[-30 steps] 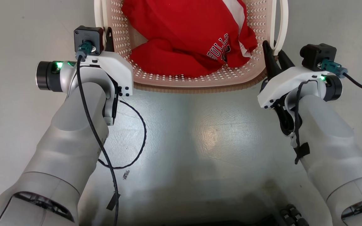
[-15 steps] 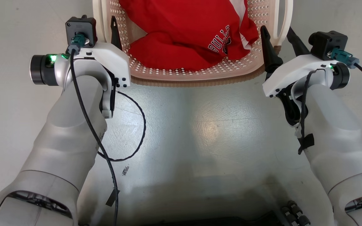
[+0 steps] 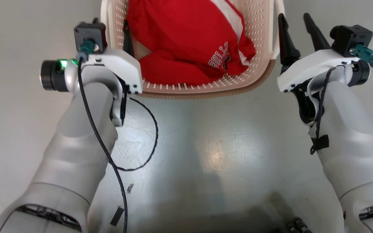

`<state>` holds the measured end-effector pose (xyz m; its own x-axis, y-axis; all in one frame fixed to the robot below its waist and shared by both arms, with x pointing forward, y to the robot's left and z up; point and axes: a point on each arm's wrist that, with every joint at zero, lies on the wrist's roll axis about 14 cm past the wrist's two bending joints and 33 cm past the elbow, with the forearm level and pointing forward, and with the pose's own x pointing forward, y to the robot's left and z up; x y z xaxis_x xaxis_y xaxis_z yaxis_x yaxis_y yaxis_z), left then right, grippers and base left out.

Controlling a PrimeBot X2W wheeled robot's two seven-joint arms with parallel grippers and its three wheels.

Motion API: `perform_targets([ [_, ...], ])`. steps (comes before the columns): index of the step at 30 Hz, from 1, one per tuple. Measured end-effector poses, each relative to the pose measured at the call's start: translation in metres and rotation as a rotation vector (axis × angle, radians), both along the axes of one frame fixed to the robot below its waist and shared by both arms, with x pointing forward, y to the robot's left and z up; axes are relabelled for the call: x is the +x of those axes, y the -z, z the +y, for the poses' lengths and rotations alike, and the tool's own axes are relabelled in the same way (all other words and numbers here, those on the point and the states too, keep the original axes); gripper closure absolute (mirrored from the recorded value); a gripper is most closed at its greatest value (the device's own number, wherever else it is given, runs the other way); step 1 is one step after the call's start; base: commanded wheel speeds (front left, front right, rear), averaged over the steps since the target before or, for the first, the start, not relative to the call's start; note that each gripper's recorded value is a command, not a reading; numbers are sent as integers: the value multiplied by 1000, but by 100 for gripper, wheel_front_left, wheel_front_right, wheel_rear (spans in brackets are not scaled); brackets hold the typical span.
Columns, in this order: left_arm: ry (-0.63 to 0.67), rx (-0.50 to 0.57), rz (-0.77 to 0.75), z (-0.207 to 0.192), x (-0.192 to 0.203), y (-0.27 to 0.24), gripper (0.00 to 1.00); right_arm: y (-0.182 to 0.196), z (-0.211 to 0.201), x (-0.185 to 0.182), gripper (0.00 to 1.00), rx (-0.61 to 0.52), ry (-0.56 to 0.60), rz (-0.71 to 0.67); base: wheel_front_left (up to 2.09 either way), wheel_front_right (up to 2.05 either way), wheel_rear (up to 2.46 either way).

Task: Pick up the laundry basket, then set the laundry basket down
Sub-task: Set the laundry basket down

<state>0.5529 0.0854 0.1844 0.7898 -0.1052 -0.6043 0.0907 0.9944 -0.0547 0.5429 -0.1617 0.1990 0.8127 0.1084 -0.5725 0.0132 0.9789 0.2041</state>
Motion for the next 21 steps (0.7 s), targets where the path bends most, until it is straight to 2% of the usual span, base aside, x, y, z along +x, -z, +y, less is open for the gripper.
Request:
perform_targets([
  [11, 10, -86, -190, -8, 3, -96, 0, -91, -17, 1, 0, -62, 16, -191, 0, 0, 0],
  [21, -26, -146, -326, 10, -46, -183, 0, -188, -24, -40, 0, -87, 34, -371, 0, 0, 0],
])
